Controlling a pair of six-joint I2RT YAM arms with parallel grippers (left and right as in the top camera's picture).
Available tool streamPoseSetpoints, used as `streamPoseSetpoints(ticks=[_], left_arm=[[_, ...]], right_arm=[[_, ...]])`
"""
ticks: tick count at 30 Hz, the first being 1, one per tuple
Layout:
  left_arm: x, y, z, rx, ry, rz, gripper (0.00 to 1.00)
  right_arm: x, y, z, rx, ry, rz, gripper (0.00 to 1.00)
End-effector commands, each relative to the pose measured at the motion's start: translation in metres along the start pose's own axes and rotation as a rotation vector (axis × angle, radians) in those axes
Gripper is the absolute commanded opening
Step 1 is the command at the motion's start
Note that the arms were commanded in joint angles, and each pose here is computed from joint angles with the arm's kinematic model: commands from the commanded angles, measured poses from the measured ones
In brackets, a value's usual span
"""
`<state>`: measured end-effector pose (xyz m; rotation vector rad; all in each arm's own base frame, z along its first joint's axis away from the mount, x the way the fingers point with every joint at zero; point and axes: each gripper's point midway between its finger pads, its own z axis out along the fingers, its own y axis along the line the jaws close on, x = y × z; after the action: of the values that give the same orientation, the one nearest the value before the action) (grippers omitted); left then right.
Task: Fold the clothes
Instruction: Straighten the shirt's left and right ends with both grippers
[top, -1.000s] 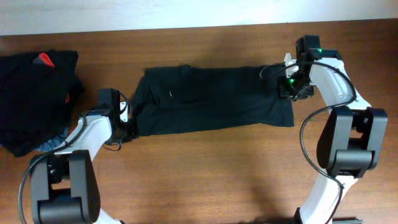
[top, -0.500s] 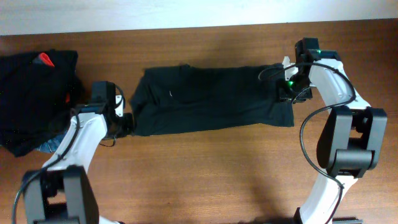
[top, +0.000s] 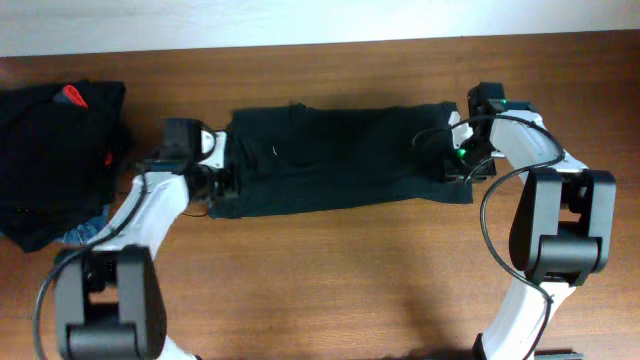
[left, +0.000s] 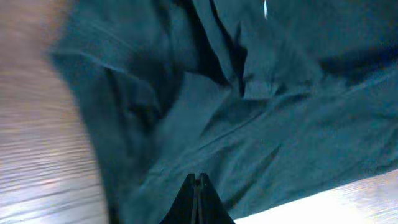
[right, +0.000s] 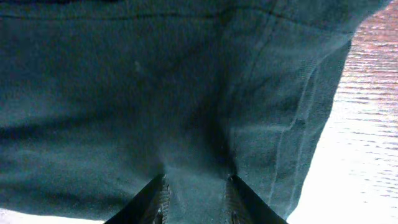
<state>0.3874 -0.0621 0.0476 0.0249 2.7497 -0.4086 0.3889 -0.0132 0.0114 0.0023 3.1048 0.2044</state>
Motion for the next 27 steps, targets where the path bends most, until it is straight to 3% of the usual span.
streamPoseSetpoints(ticks=[1, 8, 11, 17, 19, 21, 25, 27], left_arm=[[0.016, -0.002, 0.033, 0.003, 0.083, 0.025, 0.00], [0.071, 0.017, 0.067, -0.037, 0.304, -0.034, 0.00], [0.105, 0.027, 0.055, -0.101, 0.447, -0.060, 0.01], [0.134, 0.043, 0.035, -0.211, 0.584, -0.063, 0.00], [0.137, 0.047, 0.033, -0.232, 0.595, -0.062, 0.01], [0.136, 0.053, 0.032, -0.258, 0.592, -0.061, 0.00], [0.118, 0.054, 0.035, -0.255, 0.536, -0.060, 0.00], [0.093, 0.051, 0.032, -0.249, 0.477, -0.051, 0.00]], right_arm=[[0.002, 0.001, 0.000, -0.013, 0.003, -0.005, 0.35], [0.035, 0.004, -0.002, -0.025, 0.135, 0.014, 0.36], [0.052, 0.006, -0.005, -0.032, 0.204, 0.023, 0.43], [0.056, 0.006, -0.006, -0.030, 0.221, 0.025, 0.43], [0.056, 0.006, -0.006, -0.030, 0.221, 0.025, 0.41], [0.056, 0.006, -0.006, -0.030, 0.220, 0.025, 0.32], [0.046, 0.007, -0.011, -0.036, 0.186, 0.022, 0.31], [0.031, 0.008, -0.029, -0.030, 0.137, 0.014, 0.31]])
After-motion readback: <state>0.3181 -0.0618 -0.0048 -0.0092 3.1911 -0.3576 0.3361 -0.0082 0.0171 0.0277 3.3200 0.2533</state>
